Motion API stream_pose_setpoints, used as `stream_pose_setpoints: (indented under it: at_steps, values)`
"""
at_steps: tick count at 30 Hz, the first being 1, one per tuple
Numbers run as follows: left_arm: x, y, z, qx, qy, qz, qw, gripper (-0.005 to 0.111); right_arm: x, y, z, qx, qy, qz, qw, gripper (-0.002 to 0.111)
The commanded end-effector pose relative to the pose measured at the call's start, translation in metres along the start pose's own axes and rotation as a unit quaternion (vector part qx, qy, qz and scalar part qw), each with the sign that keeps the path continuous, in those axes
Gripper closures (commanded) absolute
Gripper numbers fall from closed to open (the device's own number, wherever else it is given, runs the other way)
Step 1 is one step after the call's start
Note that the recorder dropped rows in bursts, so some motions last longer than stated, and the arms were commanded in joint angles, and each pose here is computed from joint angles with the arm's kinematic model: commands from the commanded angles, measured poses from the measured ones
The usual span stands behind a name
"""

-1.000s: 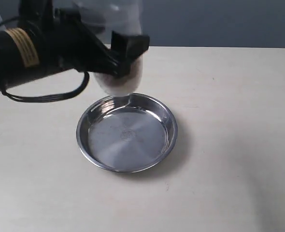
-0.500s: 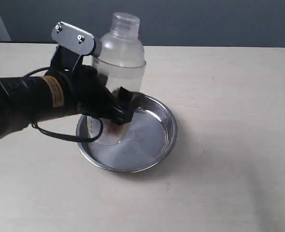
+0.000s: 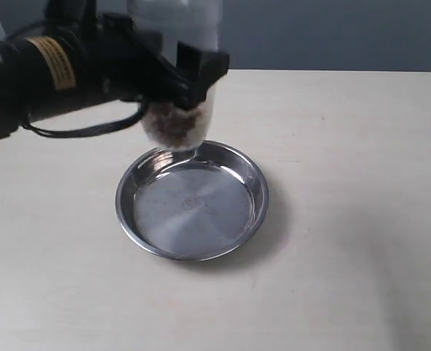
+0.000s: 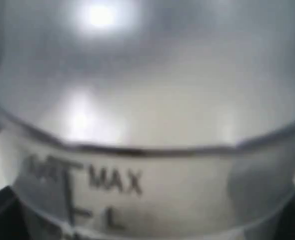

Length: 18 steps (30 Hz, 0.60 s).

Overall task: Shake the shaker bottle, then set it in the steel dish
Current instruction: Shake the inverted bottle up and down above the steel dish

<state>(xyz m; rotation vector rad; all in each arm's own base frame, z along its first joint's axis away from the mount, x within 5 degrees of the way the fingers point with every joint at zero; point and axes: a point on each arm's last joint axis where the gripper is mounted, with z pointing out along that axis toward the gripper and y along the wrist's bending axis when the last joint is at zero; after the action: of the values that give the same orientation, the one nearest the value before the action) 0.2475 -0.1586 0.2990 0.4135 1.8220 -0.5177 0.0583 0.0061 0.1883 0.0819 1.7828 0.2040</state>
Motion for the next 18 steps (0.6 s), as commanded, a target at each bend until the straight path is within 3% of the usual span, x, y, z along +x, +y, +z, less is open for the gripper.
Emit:
stream_pose_setpoints:
  at_steps: [1, 2, 6, 7, 8, 10, 12, 14, 16, 18]
  values:
    - [0.080, 0.012, 0.025, -0.025, 0.125, -0.046, 0.991, 0.106, -0.001, 0.000, 0.000, -0.001, -0.004, -0.002, 1.000, 0.109]
    - [0.081, 0.012, 0.025, -0.026, 0.126, -0.048, 0.990, 0.106, -0.001, 0.000, 0.000, -0.001, -0.004, -0.002, 1.000, 0.109]
    - [0.011, 0.000, 0.001, 0.005, -0.006, -0.024, 1.000, 0.106, -0.001, 0.000, 0.000, -0.001, -0.004, -0.002, 1.000, 0.109]
    - [0.005, -0.001, -0.002, 0.008, -0.019, -0.026, 0.999, 0.106, -0.001, 0.000, 0.000, -0.001, -0.004, -0.002, 1.000, 0.109]
    - [0.012, 0.000, -0.001, 0.006, -0.009, -0.024, 1.000, 0.106, -0.001, 0.000, 0.000, -0.001, -0.004, -0.002, 1.000, 0.109]
    - [0.051, 0.007, 0.014, -0.006, 0.059, -0.018, 0.998, 0.106, -0.001, 0.000, 0.000, -0.001, -0.004, -0.002, 1.000, 0.109]
    - [0.066, 0.013, 0.024, -0.020, 0.093, -0.033, 0.995, 0.106, -0.001, 0.000, 0.000, -0.001, -0.004, -0.002, 1.000, 0.109]
    - [0.043, 0.009, 0.018, -0.013, 0.053, -0.033, 0.998, 0.106, -0.001, 0.000, 0.000, -0.001, -0.004, -0.002, 1.000, 0.109]
    - [0.005, 0.002, 0.001, 0.006, -0.024, -0.003, 1.000, 0.106, -0.001, 0.000, 0.000, -0.001, -0.004, -0.002, 1.000, 0.109]
    - [-0.006, 0.007, -0.005, -0.003, -0.048, 0.018, 0.999, 0.106, -0.001, 0.000, 0.000, -0.001, -0.004, -0.002, 1.000, 0.109]
